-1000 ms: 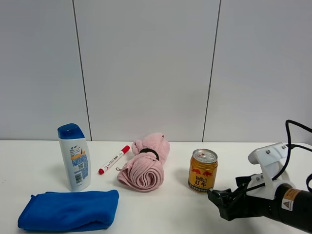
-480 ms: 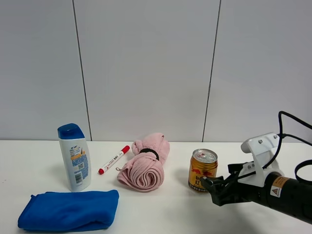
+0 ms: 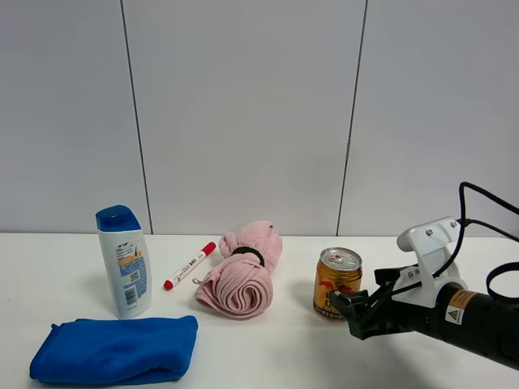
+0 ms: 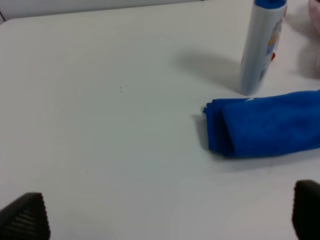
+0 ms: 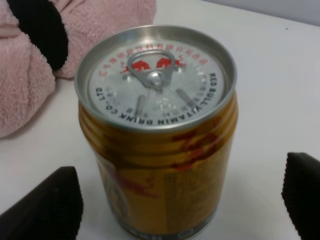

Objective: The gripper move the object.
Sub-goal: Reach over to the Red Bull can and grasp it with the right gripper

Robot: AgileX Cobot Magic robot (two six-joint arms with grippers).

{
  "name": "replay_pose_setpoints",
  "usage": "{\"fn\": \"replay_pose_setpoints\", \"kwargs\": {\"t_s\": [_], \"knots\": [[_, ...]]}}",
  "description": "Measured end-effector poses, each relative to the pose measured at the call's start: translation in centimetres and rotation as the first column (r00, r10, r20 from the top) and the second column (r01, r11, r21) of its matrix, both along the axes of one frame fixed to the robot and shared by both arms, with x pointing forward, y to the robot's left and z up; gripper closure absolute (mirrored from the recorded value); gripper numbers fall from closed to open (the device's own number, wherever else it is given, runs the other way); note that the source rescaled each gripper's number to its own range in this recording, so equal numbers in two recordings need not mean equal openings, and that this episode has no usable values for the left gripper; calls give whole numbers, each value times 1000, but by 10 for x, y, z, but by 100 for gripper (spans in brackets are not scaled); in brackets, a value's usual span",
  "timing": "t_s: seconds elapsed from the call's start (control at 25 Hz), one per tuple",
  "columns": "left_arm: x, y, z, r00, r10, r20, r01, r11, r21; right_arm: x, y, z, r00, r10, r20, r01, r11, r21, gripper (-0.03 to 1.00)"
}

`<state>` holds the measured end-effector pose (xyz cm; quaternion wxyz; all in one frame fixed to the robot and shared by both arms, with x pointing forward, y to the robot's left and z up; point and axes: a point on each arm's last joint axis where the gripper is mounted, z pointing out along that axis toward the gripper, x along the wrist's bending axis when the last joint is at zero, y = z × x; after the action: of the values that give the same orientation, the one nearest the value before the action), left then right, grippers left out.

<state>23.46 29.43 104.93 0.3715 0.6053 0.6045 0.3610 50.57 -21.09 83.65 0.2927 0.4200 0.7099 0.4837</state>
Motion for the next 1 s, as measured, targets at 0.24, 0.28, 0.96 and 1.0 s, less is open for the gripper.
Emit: {"fn": "replay_pose_setpoints", "kwargs": {"t_s": [0.24,0.28,0.96,1.0], "knots": [[0,0,0,1000,0,0,0,1000,0,5,2,-16,999,0,-36,0,1000,2,38],[0,0,0,1000,0,0,0,1000,0,5,2,-17,999,4,-41,-3,1000,1,38],[0,0,0,1000,0,0,0,1000,0,1,7,-19,995,80,-51,-80,997,8,38],[0,0,0,1000,0,0,0,1000,0,1,7,-19,995,80,-51,-80,997,8,38]]}}
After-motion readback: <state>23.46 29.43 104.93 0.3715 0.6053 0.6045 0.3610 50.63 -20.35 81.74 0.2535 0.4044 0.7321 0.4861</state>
